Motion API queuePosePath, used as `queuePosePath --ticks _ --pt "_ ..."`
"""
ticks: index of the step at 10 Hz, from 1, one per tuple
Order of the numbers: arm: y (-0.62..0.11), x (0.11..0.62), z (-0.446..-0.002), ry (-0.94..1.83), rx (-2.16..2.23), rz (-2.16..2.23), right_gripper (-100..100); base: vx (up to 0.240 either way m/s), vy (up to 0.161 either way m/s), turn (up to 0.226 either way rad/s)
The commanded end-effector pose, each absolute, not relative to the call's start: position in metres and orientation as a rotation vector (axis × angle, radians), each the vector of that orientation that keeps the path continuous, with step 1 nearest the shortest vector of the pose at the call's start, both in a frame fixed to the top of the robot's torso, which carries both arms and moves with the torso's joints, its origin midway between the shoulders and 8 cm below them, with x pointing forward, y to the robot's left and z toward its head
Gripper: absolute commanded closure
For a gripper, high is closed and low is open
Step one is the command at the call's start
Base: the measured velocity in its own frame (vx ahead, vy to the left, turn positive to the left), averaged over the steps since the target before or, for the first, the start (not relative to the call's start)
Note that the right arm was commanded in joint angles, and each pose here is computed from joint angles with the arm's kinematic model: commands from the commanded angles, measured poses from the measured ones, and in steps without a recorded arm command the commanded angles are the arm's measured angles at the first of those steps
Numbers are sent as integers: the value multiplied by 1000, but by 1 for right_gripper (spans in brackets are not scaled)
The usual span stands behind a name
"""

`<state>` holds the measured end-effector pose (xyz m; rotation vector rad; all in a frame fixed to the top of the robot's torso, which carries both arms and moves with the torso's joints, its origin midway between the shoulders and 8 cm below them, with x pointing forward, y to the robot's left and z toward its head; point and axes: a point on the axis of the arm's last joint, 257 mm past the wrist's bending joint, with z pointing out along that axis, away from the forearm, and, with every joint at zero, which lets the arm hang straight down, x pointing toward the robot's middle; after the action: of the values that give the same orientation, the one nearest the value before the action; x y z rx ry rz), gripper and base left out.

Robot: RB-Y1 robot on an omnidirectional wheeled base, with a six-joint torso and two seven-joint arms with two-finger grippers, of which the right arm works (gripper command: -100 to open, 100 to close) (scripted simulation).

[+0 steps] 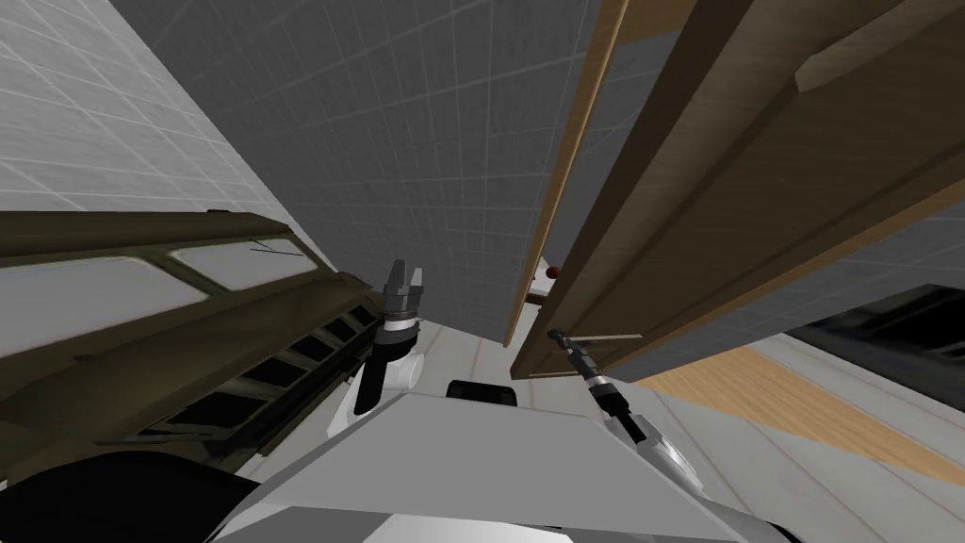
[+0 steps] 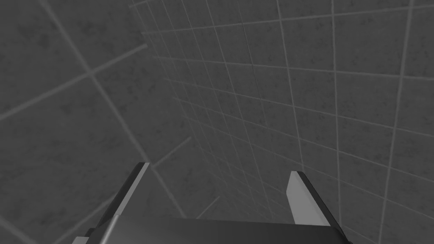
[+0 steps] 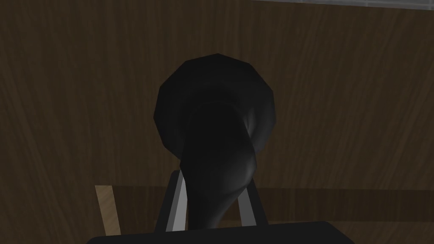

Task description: Pull the door open

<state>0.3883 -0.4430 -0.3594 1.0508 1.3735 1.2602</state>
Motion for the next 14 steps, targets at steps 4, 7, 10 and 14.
queuePosePath --ticks 4,7,10,14 --pt "-455 361 -355 1388 1029 1276 100 -166 -77 152" --pt "-453 357 -358 1393 1034 1281 100 -138 -62 143" --pt "-457 347 -357 1397 1027 1285 100 -204 -118 171" --pt "-460 338 -356 1400 1021 1289 100 -172 -82 139"
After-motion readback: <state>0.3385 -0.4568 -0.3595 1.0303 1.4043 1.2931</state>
